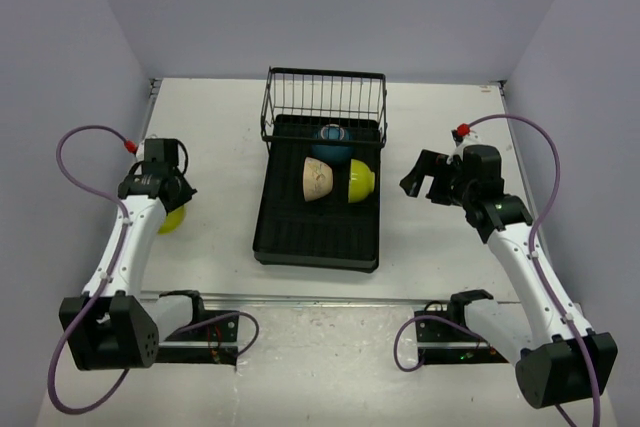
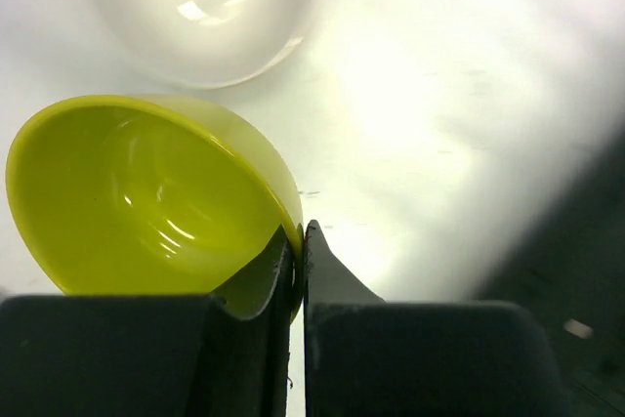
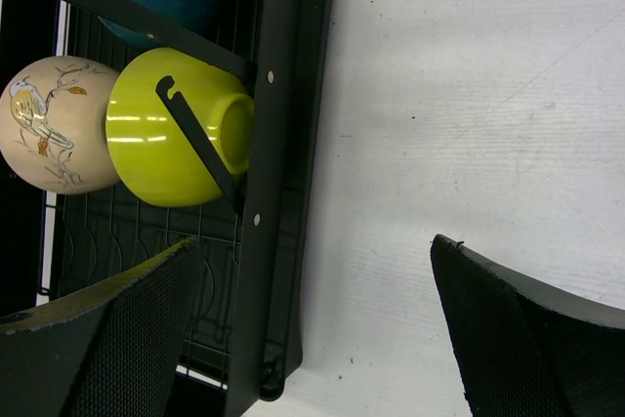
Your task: Unload the bowls from the dish rack
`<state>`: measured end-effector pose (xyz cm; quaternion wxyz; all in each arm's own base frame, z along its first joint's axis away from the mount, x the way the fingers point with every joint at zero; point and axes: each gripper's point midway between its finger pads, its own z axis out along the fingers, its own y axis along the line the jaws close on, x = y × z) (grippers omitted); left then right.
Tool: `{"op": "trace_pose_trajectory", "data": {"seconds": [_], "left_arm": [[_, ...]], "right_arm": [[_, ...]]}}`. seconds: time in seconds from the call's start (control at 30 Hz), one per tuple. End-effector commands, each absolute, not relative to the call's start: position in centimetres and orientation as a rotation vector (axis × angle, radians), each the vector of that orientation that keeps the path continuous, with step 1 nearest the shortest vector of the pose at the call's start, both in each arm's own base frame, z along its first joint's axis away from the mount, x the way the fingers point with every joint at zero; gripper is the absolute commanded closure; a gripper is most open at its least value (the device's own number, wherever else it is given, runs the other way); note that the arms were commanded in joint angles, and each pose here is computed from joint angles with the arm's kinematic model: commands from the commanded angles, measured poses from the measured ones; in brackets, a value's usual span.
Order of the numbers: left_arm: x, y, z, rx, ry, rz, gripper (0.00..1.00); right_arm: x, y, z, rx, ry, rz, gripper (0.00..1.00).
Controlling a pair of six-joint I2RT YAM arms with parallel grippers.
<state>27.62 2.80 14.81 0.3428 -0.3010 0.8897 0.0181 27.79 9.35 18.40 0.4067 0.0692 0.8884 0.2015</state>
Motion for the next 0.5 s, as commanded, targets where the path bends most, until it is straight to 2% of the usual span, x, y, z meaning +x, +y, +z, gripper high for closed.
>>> {"op": "trace_pose_trajectory", "data": {"seconds": [0.0,0.23,0.47], "left_arm": [[25.0,7.3,14.1,-0.850,2.354,0.411,1.00],[24.1,8.7,8.9,-1.025,2.421,0.378,1.00],[23.5,11.9,6.5,-1.156,2.450,0.397,1.00]], "right_arm": [[28.4,10.0,19.7,0.154,2.203,0.549,0.01],[28.3,9.9,19.7,0.152,2.205,0.541,0.01],[28.4,10.0,19.8,0.150,2.199,0.541,0.01]]}}
